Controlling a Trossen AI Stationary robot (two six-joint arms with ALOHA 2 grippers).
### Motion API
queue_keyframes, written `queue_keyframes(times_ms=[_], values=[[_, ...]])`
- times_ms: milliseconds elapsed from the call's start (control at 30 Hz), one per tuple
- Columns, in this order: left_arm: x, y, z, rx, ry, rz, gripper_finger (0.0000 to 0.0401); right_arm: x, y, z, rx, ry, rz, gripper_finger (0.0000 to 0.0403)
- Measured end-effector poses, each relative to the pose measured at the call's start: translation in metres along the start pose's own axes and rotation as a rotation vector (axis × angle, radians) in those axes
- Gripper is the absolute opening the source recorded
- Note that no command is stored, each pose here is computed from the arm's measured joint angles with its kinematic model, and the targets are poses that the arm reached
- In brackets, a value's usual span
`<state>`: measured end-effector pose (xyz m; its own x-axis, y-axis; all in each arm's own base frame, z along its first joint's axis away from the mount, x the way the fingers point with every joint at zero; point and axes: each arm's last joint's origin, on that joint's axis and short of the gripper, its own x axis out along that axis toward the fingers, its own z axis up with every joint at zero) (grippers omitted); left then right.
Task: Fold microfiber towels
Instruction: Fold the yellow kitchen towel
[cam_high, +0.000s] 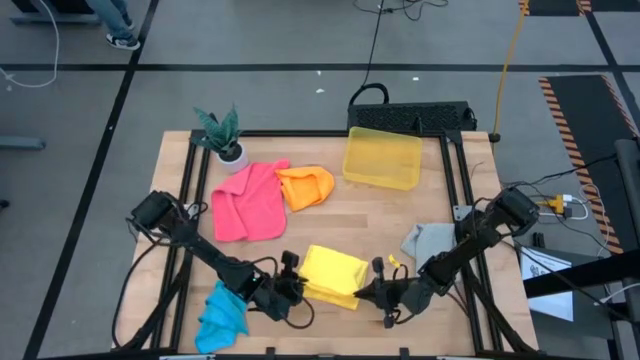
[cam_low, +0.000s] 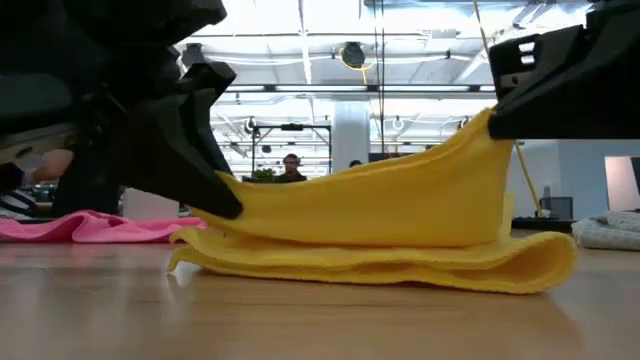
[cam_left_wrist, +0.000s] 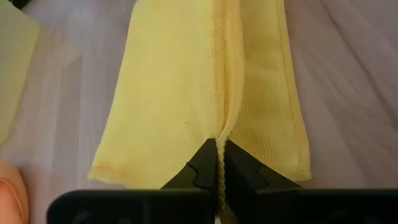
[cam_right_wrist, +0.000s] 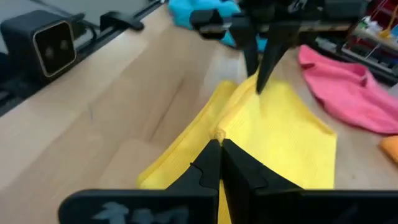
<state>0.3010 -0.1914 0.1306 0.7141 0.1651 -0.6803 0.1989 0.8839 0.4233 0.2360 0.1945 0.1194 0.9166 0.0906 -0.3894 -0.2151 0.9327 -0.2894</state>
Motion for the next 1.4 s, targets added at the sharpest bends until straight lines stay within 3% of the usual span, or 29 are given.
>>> queue_keyframes(times_ms=[233, 400, 567, 867, 1167, 1400], values=[[0.001, 0.000, 0.007, -0.038, -0.063, -0.038, 0.0012, -0.002, 0.003, -0.003, 0.011, 0.027, 0.079, 0.0000], [0.000, -0.002, 0.013, -0.042, -0.115, -0.047, 0.0034, -0.008, 0.004, 0.002, -0.033, 0.021, 0.037, 0.0000], [-0.001, -0.003, 0.014, -0.052, -0.128, -0.046, 0.0025, -0.028, 0.005, 0.011, -0.062, 0.036, -0.030, 0.0000], [0.007, 0.003, 0.012, -0.096, -0.107, -0.099, 0.0009, -0.017, 0.016, -0.004, 0.033, 0.082, 0.115, 0.0000], [0.006, 0.003, 0.013, -0.083, -0.112, -0.174, 0.0104, -0.007, 0.024, -0.015, 0.044, 0.085, 0.174, 0.0006], [0.002, 0.007, 0.018, -0.097, -0.143, -0.147, 0.0154, -0.007, 0.024, -0.016, 0.119, 0.096, 0.216, 0.0060]])
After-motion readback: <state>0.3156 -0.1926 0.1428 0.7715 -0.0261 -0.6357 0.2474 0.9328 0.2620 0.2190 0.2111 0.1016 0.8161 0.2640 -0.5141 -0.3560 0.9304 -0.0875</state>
